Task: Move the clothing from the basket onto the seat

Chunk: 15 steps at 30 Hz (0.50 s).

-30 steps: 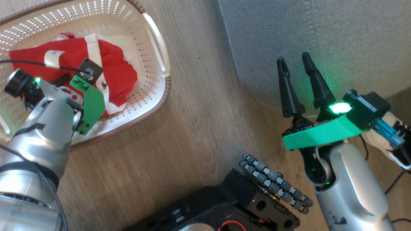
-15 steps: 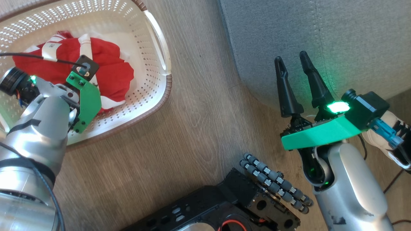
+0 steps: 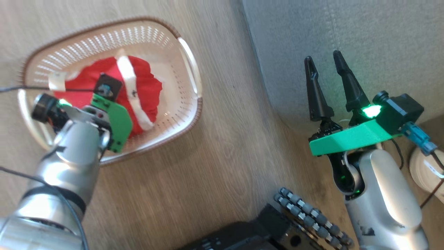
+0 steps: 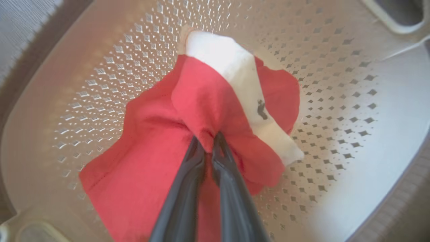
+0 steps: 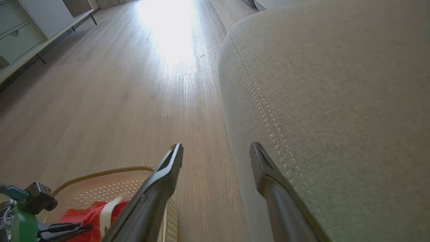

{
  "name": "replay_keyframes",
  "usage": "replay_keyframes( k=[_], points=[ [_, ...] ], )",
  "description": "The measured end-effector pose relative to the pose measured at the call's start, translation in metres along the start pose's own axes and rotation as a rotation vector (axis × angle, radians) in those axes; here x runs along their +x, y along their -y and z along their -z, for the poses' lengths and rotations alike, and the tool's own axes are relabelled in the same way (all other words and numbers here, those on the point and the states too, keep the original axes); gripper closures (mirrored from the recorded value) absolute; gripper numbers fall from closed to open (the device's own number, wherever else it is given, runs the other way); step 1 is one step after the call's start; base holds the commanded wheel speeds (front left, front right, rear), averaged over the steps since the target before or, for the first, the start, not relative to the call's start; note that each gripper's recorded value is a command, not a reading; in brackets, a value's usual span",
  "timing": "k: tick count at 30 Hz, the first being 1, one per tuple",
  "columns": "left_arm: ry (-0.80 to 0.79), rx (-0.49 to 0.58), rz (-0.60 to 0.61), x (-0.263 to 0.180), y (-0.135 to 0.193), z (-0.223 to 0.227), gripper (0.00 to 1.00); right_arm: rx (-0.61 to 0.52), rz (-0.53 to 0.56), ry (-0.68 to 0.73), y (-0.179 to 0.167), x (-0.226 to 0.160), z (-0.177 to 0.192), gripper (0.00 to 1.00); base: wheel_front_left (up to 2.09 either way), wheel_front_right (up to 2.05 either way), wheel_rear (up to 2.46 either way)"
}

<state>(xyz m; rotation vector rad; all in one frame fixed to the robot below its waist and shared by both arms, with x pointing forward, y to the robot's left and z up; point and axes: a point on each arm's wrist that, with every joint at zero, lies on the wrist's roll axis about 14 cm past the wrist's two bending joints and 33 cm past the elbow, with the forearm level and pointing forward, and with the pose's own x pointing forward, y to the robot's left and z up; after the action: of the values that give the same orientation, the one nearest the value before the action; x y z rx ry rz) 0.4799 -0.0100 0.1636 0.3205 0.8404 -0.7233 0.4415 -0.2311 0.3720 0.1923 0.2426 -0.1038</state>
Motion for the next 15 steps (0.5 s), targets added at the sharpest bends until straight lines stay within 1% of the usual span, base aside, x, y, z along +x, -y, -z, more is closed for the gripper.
replay_keyframes(
  k=[6, 9, 15],
  points=[
    [0.159, -0.034, -0.077, -0.042, -0.009, -0.042, 1.0, -0.013, -0.036, 0.068, -0.013, -0.01, -0.027, 0.0, 0.0, 0.0, 0.0],
    [0.235, -0.073, -0.117, -0.066, -0.014, -0.064, 1.0, -0.016, -0.047, 0.093, -0.018, -0.019, -0.038, 0.0, 0.0, 0.0, 0.0],
    [0.451, -0.091, -0.18, -0.126, -0.015, -0.115, 1.0, -0.014, -0.09, 0.128, -0.034, -0.04, -0.051, 0.0, 0.0, 0.0, 0.0]
  ],
)
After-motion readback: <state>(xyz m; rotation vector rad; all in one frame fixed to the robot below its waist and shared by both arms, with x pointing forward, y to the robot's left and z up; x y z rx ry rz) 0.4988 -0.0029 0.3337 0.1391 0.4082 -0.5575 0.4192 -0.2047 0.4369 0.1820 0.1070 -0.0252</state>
